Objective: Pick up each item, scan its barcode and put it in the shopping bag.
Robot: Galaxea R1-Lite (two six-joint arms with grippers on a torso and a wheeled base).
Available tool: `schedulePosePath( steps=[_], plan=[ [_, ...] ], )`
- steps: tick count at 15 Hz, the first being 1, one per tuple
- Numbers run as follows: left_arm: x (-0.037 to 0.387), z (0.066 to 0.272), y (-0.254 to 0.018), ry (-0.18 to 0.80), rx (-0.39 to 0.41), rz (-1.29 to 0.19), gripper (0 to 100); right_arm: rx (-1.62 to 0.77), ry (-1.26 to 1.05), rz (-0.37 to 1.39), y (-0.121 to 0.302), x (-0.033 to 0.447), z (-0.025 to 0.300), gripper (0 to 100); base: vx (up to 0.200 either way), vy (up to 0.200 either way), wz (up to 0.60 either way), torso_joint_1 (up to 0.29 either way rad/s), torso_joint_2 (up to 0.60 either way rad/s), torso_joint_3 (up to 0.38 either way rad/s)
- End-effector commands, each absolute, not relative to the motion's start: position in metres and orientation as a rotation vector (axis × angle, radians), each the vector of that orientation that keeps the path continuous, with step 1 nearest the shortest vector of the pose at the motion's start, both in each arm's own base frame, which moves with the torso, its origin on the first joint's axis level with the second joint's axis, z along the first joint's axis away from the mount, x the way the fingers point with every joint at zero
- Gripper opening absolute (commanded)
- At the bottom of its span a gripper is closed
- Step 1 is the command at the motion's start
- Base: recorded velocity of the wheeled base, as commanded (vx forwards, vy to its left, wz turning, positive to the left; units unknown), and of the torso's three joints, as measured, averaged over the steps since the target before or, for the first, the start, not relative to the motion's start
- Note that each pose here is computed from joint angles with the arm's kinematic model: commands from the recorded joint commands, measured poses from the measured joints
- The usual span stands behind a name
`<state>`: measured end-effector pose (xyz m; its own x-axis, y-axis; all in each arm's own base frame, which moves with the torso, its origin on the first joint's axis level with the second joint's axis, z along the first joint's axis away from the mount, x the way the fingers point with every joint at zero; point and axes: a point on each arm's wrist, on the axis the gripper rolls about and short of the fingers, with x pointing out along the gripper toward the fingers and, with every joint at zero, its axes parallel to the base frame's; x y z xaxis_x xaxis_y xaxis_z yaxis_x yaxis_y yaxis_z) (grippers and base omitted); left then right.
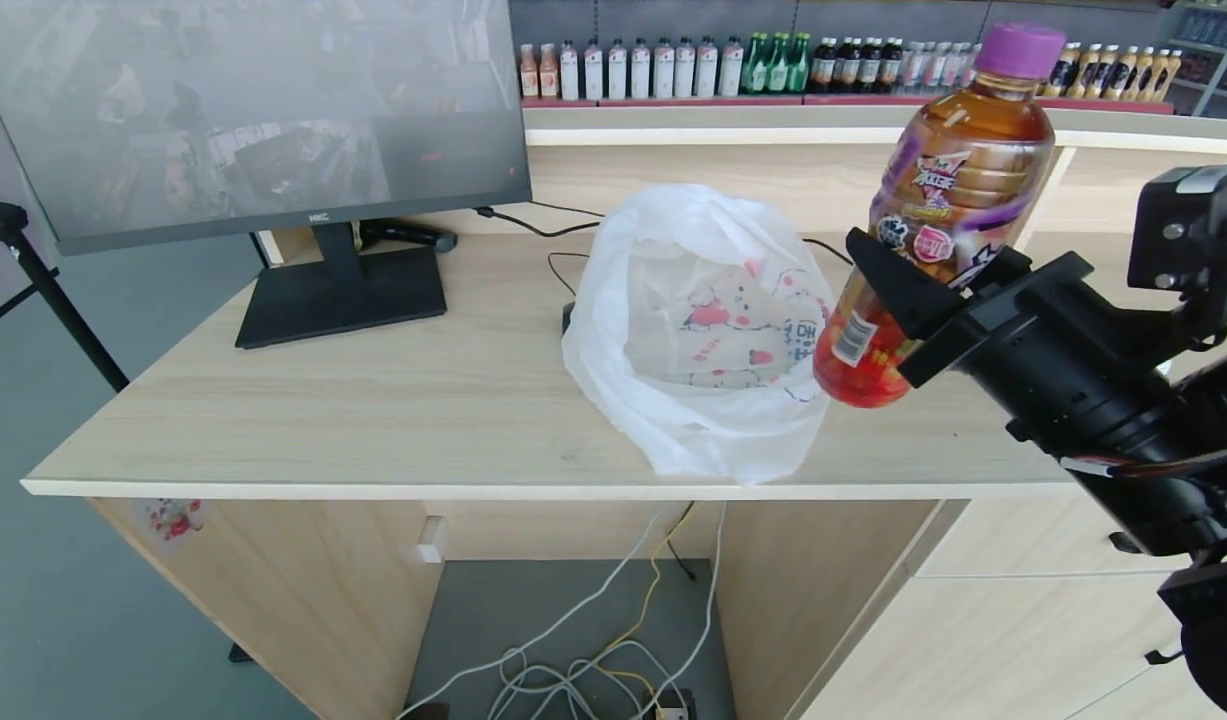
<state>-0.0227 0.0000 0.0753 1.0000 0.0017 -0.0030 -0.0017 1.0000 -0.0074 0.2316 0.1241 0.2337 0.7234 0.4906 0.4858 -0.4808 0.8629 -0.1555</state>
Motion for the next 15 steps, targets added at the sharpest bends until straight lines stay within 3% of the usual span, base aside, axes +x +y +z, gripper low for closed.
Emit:
schedulePosePath(
  steps=[1,15],
  plan=[
    [-0.023,0.075,0.0,0.003,-0.008,0.002,100,0.039,-0.55,0.55,0.132,0.245,0.238,0,0.0,0.0,0.0,0.0,0.0,0.0],
    [-0.023,0.075,0.0,0.003,-0.008,0.002,100,0.154,-0.543,0.567,0.175,0.345,0.229,0,0.0,0.0,0.0,0.0,0.0,0.0]
  ],
)
